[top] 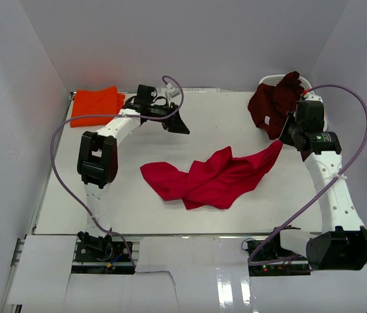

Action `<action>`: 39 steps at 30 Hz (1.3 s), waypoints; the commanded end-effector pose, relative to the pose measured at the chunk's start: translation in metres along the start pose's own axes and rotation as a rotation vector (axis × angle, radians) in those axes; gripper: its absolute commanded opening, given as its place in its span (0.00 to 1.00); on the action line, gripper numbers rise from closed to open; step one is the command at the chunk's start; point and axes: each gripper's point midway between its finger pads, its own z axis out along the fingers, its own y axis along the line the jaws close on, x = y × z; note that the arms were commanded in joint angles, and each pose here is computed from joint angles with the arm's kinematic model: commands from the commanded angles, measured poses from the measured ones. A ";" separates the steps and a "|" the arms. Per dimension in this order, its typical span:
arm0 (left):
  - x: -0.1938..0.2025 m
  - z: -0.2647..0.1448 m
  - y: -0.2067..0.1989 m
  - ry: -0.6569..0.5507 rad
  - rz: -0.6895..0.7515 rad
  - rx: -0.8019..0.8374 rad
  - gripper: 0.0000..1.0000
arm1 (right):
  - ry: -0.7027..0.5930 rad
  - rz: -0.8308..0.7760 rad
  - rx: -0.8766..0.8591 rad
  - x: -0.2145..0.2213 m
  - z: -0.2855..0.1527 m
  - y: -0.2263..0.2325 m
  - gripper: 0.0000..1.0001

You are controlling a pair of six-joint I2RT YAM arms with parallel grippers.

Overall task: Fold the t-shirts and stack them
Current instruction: Flatten out the tshirt

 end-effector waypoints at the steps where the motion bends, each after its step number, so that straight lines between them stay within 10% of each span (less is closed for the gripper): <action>1: 0.017 0.000 -0.011 0.045 -0.015 0.098 0.61 | -0.053 0.008 -0.024 -0.016 -0.007 0.003 0.08; 39: 0.115 0.061 -0.007 0.314 -0.192 0.140 0.58 | -0.030 0.002 -0.068 -0.008 -0.002 0.011 0.08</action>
